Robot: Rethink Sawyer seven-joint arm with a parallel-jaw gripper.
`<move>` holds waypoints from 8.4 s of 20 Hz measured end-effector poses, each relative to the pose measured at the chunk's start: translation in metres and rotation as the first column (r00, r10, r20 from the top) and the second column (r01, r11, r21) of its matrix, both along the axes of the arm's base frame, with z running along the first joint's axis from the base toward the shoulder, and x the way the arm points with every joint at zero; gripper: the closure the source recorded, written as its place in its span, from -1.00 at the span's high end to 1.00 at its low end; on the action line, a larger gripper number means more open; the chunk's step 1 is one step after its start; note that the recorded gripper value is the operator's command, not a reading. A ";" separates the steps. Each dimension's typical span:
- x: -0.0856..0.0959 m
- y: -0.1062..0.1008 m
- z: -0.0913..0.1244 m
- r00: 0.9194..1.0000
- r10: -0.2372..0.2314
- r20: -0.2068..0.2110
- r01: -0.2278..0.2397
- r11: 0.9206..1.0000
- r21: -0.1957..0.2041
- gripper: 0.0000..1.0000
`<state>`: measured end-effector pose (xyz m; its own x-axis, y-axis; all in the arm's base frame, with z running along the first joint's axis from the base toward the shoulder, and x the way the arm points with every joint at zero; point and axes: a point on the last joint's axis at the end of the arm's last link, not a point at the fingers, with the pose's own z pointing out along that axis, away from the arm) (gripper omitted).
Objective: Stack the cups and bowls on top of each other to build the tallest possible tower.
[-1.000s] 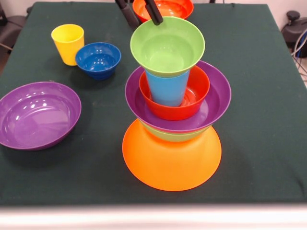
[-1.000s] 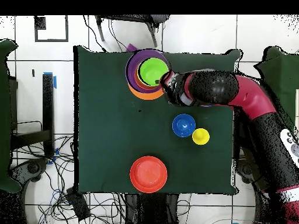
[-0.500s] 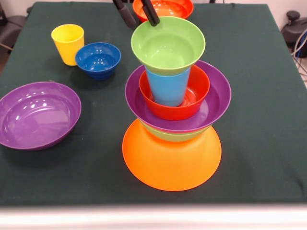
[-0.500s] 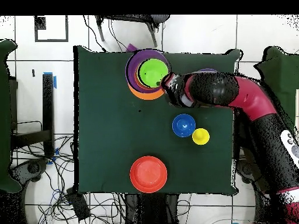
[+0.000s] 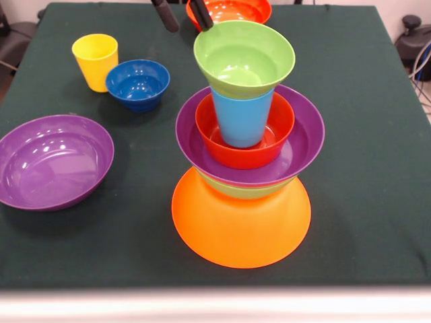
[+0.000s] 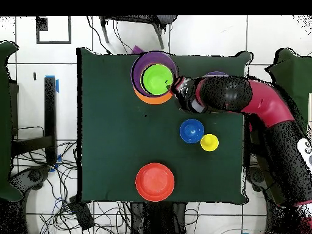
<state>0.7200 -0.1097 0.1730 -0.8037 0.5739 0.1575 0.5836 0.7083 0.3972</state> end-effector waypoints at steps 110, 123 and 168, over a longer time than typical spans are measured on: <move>-0.064 -0.170 -0.039 0.993 -0.117 -0.026 0.101 0.934 -0.344 1.00; -0.113 -0.162 -0.079 0.992 -0.073 -0.104 0.033 0.936 -0.349 1.00; -0.180 -0.138 -0.127 0.994 -0.057 -0.090 0.016 0.916 -0.401 1.00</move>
